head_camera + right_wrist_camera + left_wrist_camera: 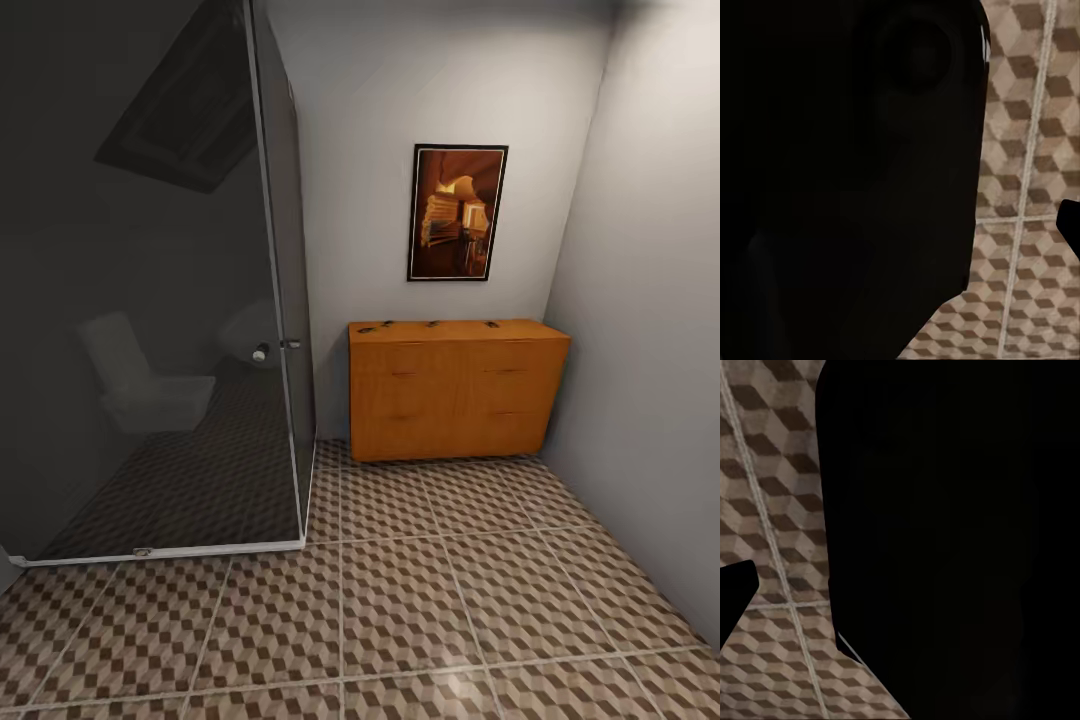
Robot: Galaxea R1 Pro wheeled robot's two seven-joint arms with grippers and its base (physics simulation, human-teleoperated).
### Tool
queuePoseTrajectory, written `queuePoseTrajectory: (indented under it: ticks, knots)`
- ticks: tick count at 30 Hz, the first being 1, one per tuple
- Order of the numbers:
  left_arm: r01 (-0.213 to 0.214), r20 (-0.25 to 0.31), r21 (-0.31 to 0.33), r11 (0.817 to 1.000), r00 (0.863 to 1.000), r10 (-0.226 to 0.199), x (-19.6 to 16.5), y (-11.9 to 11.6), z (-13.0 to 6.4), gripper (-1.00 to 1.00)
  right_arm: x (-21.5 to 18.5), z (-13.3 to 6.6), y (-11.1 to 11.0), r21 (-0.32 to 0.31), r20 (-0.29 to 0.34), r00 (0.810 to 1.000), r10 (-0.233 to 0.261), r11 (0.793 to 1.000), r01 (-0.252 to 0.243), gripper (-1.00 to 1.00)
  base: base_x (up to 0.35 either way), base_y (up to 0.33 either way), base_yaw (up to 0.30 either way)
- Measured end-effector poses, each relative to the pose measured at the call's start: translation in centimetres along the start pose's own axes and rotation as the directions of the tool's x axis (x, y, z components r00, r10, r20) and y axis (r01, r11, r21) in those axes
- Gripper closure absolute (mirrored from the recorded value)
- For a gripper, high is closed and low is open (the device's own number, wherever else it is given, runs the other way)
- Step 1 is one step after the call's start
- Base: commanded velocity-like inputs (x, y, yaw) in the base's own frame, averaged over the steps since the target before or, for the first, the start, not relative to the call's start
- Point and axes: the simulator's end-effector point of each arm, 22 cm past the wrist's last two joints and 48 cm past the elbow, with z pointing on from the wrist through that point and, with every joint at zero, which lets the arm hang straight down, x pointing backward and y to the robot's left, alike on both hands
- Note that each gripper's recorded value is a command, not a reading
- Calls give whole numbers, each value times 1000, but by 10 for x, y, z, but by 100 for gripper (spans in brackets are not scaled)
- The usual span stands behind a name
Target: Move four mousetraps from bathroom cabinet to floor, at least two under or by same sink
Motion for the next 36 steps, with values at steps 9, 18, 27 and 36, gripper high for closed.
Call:
queuePoseTrajectory:
  ticks: [9, 18, 27, 36]
  knots:
    - [3, 9, -23, 1000, 1000, -3, -1, 18, 0, -100, -35, -2, 29, -34, 78, 997, -4, 999, 7, -100, 0, 0, 0]
    - [4, 56, -33, 999, 998, -2, -12, 26, -1, -100, -58, -4, 39, -45, 152, 988, 5, 999, 2, -100, 0, 0, 0]
    - [9, 150, -79, 997, 989, 2, -44, 60, -5, -100, -88, -9, 23, -22, 241, 971, 3, 1000, 3, -100, 0, 0, 0]
    - [12, 184, -105, 994, 983, 8, -65, 80, -9, -100, -122, -17, 2, 10, 338, 941, -7, 1000, 4, -100, 0, 0, 0]
